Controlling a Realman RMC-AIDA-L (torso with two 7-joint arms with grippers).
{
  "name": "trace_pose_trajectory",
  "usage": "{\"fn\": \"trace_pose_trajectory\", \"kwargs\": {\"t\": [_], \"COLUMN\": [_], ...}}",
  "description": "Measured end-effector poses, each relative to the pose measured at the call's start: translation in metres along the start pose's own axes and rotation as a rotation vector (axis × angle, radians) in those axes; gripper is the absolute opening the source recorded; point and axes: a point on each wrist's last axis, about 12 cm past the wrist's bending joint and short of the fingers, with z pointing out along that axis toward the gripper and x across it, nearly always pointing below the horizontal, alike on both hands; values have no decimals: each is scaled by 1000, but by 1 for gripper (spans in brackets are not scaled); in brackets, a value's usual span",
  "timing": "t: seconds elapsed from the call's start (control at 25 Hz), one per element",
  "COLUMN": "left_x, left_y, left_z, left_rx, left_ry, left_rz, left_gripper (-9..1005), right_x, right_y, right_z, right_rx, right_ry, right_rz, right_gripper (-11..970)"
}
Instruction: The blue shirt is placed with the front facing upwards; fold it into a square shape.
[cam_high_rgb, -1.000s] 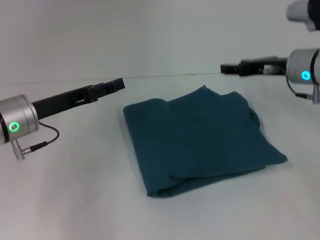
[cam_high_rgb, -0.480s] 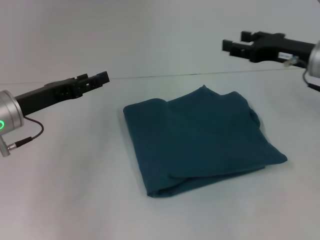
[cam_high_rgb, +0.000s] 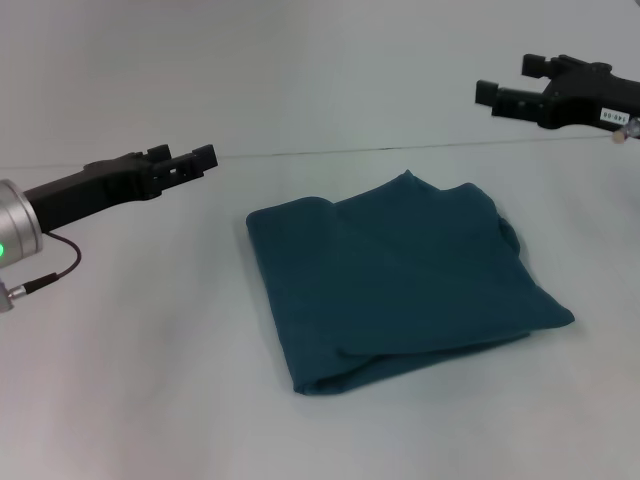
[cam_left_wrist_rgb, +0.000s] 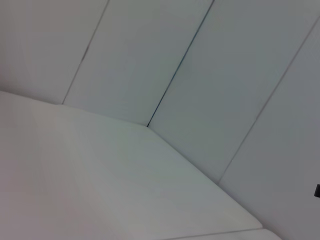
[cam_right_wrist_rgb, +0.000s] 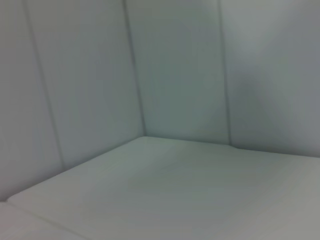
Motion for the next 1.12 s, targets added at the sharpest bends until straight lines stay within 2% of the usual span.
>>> {"fn": "trace_pose_trajectory", "kwargs": {"t": [0.04,0.28,0.64,0.8,1.12], "left_x": [-1,-4,-5,-6,-6], "left_y": [0,3,5,-1,-26], "left_z": [-1,-6,-12,-16,-13], "left_rx": [6,13,34,107,341], "left_ry": [3,10,37,59,168], "left_rz": [9,57,96,177,346], "left_gripper": [871,869,865,864,862], "right_x": [-1,-3,3,0,3], "right_y": [2,11,22,33,59], "right_z": [-2,-10,-16,-23,-28], "right_rx": [-22,-140,-215,-302,-480], "right_ry": [1,12,90,107,244], "right_rz": [-14,-52,-108,-150,-232], "right_gripper": [946,946,946,946,946]}}
